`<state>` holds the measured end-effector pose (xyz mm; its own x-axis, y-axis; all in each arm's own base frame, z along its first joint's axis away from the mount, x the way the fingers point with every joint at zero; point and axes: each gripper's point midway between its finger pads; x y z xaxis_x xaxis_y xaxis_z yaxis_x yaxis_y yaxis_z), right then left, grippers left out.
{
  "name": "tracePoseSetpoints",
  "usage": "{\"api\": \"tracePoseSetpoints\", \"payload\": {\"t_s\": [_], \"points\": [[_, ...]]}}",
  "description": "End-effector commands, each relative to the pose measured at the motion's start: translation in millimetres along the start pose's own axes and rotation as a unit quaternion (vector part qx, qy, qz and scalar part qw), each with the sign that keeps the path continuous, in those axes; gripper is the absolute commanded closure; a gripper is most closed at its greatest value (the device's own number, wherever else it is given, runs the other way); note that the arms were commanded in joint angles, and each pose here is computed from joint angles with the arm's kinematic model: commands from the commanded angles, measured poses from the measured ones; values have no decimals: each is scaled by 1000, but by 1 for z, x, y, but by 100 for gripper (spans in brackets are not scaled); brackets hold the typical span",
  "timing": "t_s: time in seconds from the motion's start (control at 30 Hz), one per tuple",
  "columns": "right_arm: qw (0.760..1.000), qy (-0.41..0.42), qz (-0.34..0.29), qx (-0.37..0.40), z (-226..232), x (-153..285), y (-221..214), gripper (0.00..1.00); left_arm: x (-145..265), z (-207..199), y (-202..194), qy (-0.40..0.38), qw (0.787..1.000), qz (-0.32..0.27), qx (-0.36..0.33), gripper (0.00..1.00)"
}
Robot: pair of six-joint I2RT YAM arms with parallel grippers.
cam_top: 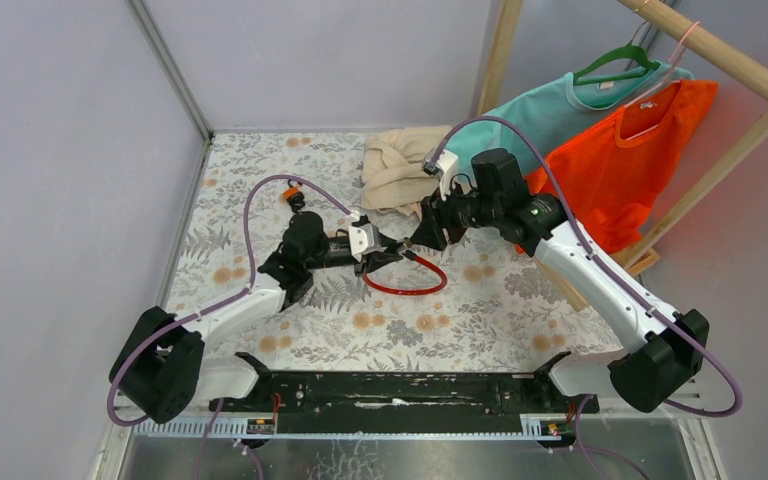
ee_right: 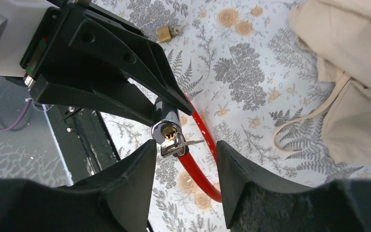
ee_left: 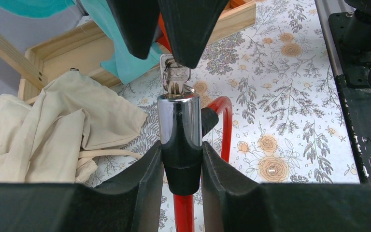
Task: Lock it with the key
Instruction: Lock the lock.
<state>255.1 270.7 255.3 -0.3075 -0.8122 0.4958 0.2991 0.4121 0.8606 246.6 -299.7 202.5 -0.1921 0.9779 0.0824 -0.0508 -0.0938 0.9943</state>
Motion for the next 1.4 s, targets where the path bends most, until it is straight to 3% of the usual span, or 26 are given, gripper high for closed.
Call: {"api": "tracePoseSetpoints", "payload": {"t_s": [0.0, 0.3, 0.7, 0.97, 1.37], "points": [[1000, 10, -14, -22, 6, 5, 15, 46, -2, -1, -8, 0, 1000, 6, 4, 100], [999, 32, -12, -26, 12, 0, 11, 55, -2, -1, -9, 1, 1000, 8, 3, 100], [999, 48, -9, -11, 12, -4, 12, 75, -2, -2, -10, -1, 1000, 8, 2, 100], [998, 45, 2, 53, 4, -5, 9, 85, -2, -3, -10, -4, 1000, 8, 3, 100], [977, 88, 18, 195, 0, -10, 4, 90, -2, -5, -11, -8, 1000, 9, 3, 100]]}}
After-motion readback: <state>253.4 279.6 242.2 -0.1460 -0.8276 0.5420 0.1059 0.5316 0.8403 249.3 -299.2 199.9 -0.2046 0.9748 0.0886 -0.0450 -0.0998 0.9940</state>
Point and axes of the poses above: each gripper's point midway between its finger pads, its own x axis back along the fingers, its own z axis along the line the jaws close on, y = z × x, and after that the axes turned 9 degrees about x, right-handed
